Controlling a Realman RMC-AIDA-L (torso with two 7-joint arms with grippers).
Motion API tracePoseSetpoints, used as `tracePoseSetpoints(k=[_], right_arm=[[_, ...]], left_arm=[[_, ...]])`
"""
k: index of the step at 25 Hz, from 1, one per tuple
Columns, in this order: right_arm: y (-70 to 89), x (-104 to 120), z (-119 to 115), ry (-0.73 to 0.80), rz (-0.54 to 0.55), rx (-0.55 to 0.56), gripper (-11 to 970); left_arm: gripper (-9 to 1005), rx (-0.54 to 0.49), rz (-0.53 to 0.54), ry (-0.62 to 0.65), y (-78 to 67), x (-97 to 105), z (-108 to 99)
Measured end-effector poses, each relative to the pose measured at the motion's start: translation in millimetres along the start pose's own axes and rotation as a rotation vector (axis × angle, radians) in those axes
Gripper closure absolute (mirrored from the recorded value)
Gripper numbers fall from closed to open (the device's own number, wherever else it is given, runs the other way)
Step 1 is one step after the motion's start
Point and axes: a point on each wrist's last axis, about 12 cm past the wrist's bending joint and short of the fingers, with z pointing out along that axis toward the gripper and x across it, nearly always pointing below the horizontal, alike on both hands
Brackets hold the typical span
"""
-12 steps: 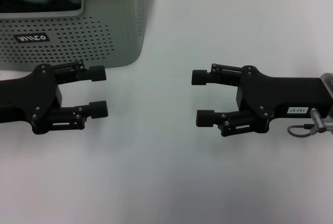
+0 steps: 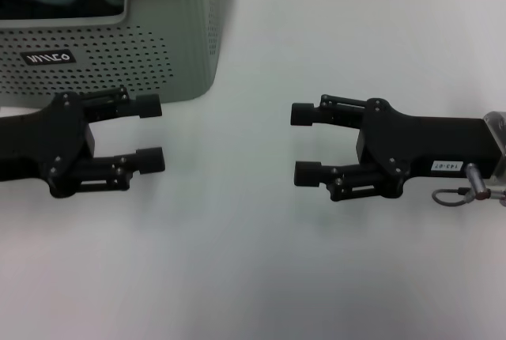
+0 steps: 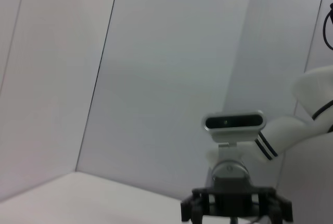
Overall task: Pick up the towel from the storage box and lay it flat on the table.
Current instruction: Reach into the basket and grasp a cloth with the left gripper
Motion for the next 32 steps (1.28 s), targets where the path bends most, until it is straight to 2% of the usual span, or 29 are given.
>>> tracePoseSetpoints(k=[6,10,12,15,18,21,24,27,28,29,32], right_arm=[[-11.2,0.3,-6.4,0.011,-0.016,0.104,87],[-15.5,4.7,-18.2,-0.003,-0.043,0.203,87],[-15.1,5.8,-21.7,-0.016,-0.052,0.224,87],[-13.0,9.7,-31.1,-0.046,-0.061,0.276,87],[-8.8,15.8,-41.1,-0.076,-0.061,0.328,88],[-6.2,19.4,-45.2,-0.094,-0.061,0.355,88],[-4.7,21.1,-49.1,-0.108,-0.058,0.376,88],[-3.8,22.4,-49.7,-0.110,-0.055,0.380,88],[-3.4,23.7,-48.7,-0.111,-0.054,0.382,88],[-3.4,23.7,-48.7,-0.111,-0.054,0.382,88],[-1.8,28.2,-49.0,-0.107,-0.054,0.398,88]], left_arm=[[234,-0.095,0.055,-0.107,5.6,-19.4,0.5],[234,-0.257,0.177,-0.110,6.9,-57.9,3.4],[234,-0.364,0.229,-0.074,7.8,-87.1,0.3],[235,-0.490,0.235,-0.045,13.4,-119.7,-2.9],[235,-0.617,0.258,-0.019,22.0,-143.0,-3.3],[235,-0.728,0.252,0.021,37.8,-158.4,4.3],[236,-0.850,0.187,0.084,62.5,-169.6,20.4],[236,-0.979,0.147,0.214,84.4,-172.0,36.3],[236,-1.035,0.139,0.308,96.5,-170.5,49.4],[236,-1.035,0.139,0.308,96.5,-170.5,49.4],[236,-1.065,0.124,0.393,111.0,-164.7,65.4]])
